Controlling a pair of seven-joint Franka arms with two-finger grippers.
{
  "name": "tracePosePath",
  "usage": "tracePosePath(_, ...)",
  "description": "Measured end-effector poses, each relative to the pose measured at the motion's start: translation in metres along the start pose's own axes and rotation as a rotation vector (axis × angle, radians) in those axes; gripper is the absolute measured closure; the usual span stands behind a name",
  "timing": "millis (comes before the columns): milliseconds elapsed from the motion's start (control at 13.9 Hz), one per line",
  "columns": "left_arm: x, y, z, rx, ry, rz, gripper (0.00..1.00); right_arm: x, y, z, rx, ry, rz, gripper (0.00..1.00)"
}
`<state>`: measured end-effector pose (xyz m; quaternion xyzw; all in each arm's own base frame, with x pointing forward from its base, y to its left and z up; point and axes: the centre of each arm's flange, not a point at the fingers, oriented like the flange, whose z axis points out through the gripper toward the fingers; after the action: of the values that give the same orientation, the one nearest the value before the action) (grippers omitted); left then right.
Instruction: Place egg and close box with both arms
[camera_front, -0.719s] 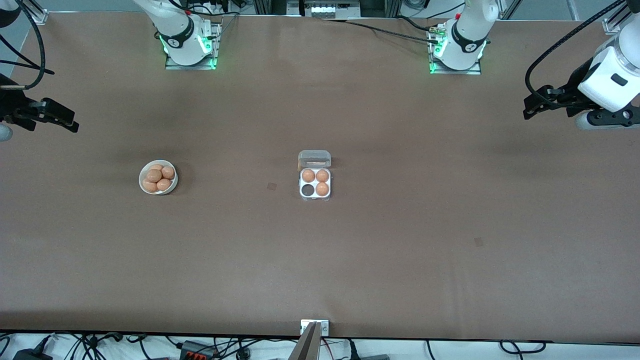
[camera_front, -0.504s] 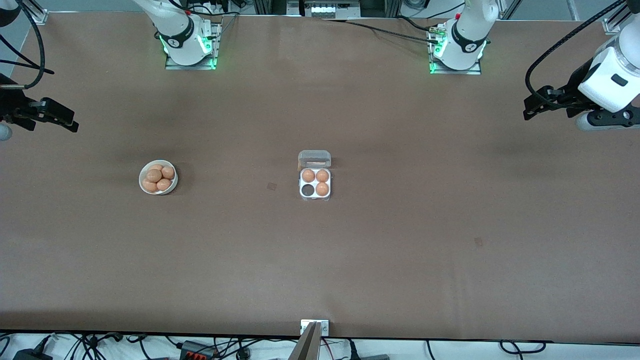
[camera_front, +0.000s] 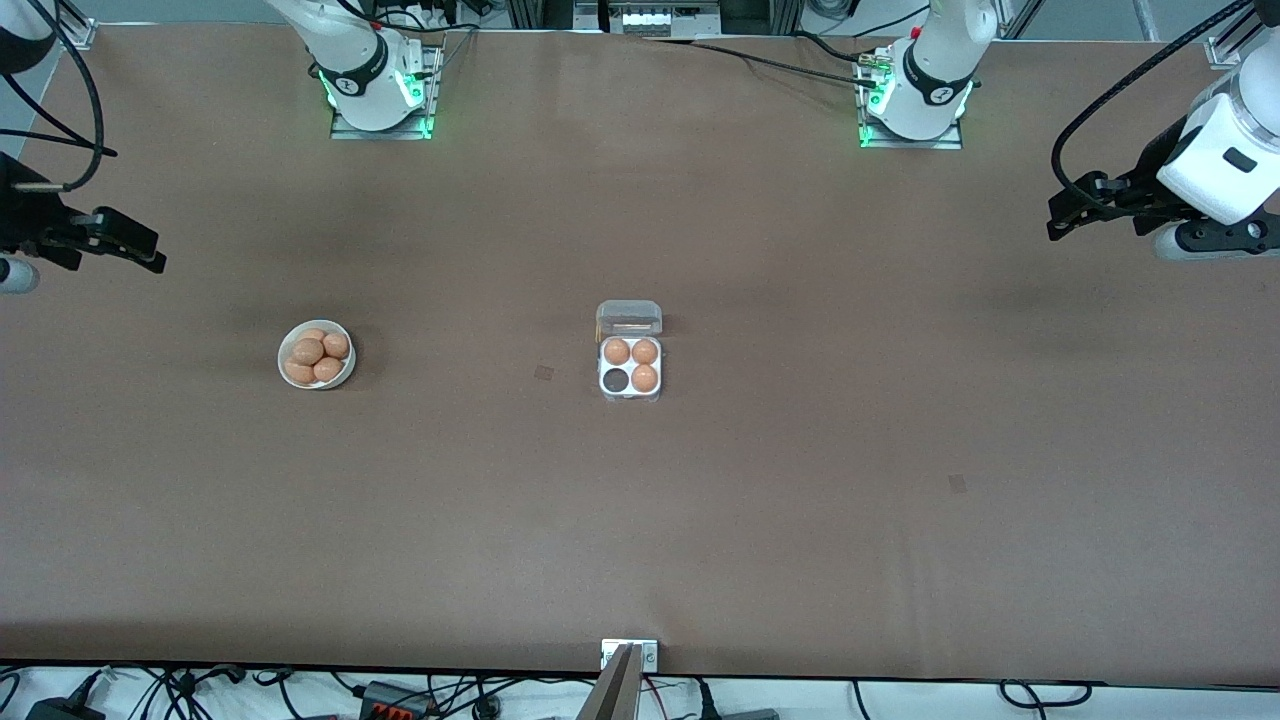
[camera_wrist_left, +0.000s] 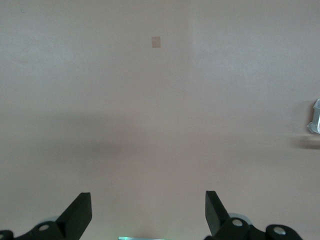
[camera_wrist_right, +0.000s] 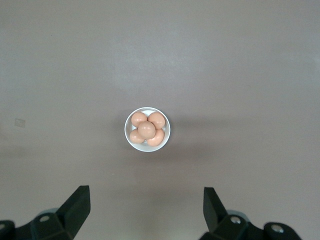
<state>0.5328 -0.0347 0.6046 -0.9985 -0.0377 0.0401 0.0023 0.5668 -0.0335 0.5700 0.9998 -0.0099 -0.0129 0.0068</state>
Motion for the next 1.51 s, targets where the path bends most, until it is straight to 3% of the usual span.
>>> tracePosePath(288, 0.000, -0.001, 0.000, 0.000, 0.000, -0.001, 0.00, 0.026, -0.004, 0.055, -0.001, -0.041, -0.008, 0.00)
tracePosePath(576, 0.002, -0.001, 0.002, -0.001, -0.003, -0.001, 0.00, 0.056, -0.019, 0.149, -0.004, -0.148, -0.032, 0.00)
tracePosePath(1007, 0.002, -0.001, 0.002, -0.001, -0.003, -0.001, 0.00, 0.039, -0.029, 0.223, -0.009, -0.279, -0.025, 0.00)
tracePosePath(1295, 0.002, -0.001, 0.002, -0.001, -0.003, -0.001, 0.00, 0.035, -0.023, 0.271, -0.011, -0.312, -0.014, 0.00)
tracePosePath(1511, 0.002, -0.001, 0.002, -0.001, -0.003, -0.001, 0.00, 0.041, -0.024, 0.299, -0.013, -0.304, -0.013, 0.00)
